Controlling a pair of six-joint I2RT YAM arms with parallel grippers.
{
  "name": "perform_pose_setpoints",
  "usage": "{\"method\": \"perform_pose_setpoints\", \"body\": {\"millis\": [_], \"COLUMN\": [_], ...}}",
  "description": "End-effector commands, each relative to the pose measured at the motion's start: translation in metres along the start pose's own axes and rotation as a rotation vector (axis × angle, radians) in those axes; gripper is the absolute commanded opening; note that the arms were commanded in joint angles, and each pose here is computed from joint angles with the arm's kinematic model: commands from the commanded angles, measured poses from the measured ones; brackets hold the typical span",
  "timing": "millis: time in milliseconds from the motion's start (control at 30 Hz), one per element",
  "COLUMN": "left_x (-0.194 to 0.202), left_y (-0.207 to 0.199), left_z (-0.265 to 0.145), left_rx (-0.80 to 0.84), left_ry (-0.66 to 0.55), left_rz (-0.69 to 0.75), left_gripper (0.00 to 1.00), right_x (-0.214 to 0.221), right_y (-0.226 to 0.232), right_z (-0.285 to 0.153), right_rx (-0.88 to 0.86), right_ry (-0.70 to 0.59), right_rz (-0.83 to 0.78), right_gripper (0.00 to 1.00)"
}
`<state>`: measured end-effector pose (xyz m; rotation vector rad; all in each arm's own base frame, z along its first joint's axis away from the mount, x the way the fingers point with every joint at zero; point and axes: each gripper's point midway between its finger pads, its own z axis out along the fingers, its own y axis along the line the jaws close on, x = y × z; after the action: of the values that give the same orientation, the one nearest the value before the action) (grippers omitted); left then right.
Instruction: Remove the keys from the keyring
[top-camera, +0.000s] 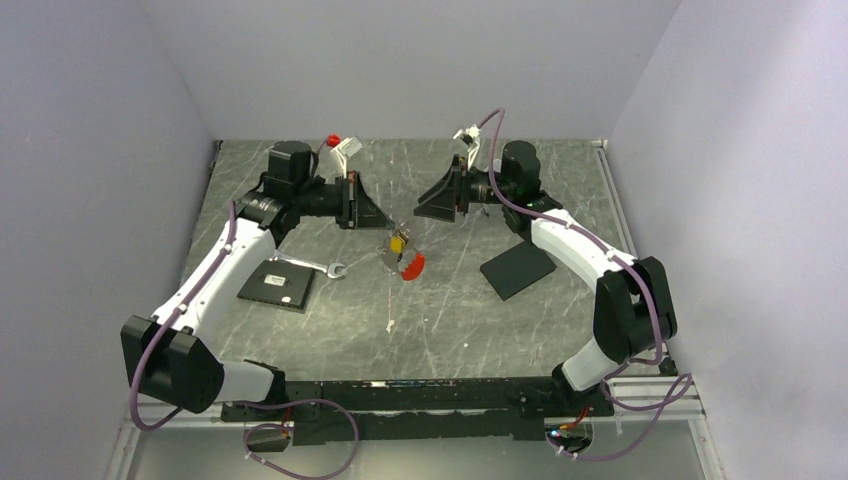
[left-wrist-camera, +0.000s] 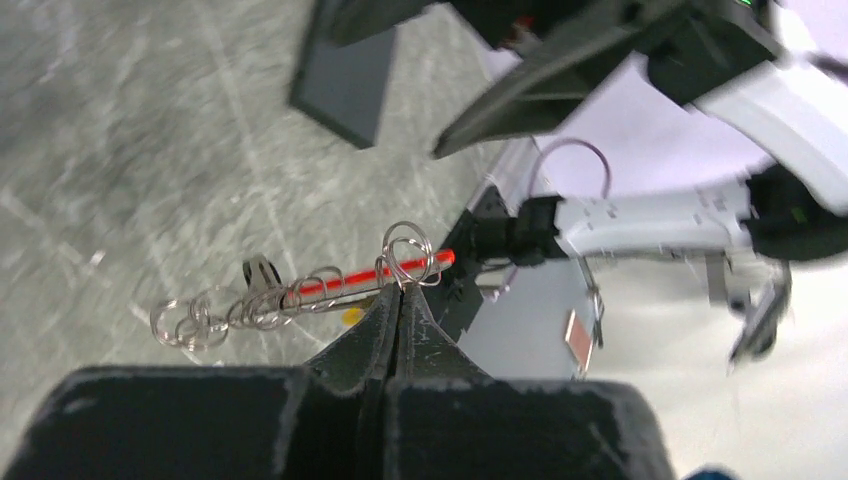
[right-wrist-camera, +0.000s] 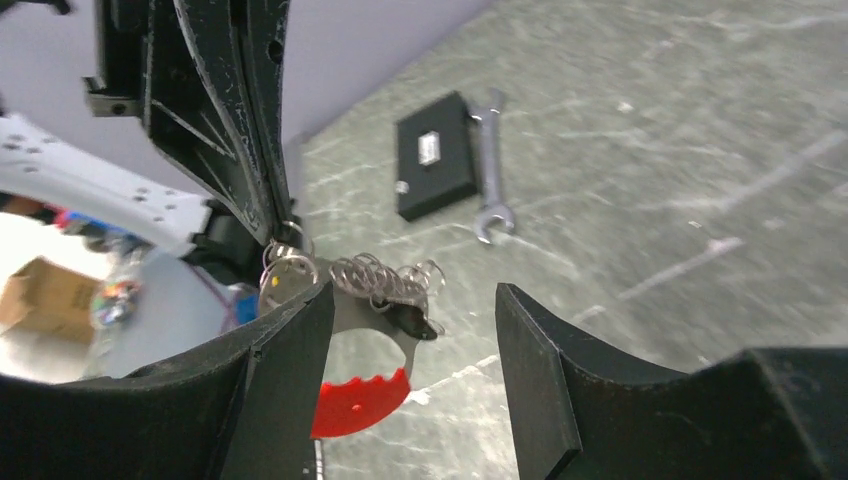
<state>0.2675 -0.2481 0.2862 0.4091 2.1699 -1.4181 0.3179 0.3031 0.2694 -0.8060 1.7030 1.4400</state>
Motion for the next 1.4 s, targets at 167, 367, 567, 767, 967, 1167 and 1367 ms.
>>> {"method": "perform_pose_setpoints", "body": {"millis": [167,367,567,767,967,1167,1367], "left_x": [-0.006,0.001,-0.003,0.006,0.011,0.011,0.014], "left_y": [0.069,0.089,0.091,0.097,0.098,0.098,0.098], "left_z": [0.000,0.011,0.016,0.016,0.015,0.016,0.017], "left_rx": [-0.372,-0.279,-0.188,-0.173,-0.148,-0.134,-0.120], "left_ry": [-0.117,-0.090,-0.080,-0.080,-0.079,-0.074,-0.069], "left_rz": [-0.502,-0.800,-0.942,-1.028,-1.061,-1.077,-1.090], "left_gripper": [0.00,0.00,0.00,0.00,0.00,0.00,0.00], "right_x": [-0.009,0.027,0.055,0.076,0.077,0.080,0.076], "right_y": [-0.011,0.002,0.017,0.009,-0.017,-0.018,-0.025], "right_z": [-0.028,-0.018,0.017,0.047,0.053,0.064,0.073], "right_rx": [0.237,0.167,0.119,0.180,0.309,0.295,0.296], "right_ry": [0.054,0.110,0.201,0.274,0.272,0.267,0.259], "right_rz": [-0.149,-0.140,-0.185,-0.254,-0.277,-0.274,-0.293], "right_gripper": [0.60,0.51,0.49,0.52,0.52,0.54,0.55]}}
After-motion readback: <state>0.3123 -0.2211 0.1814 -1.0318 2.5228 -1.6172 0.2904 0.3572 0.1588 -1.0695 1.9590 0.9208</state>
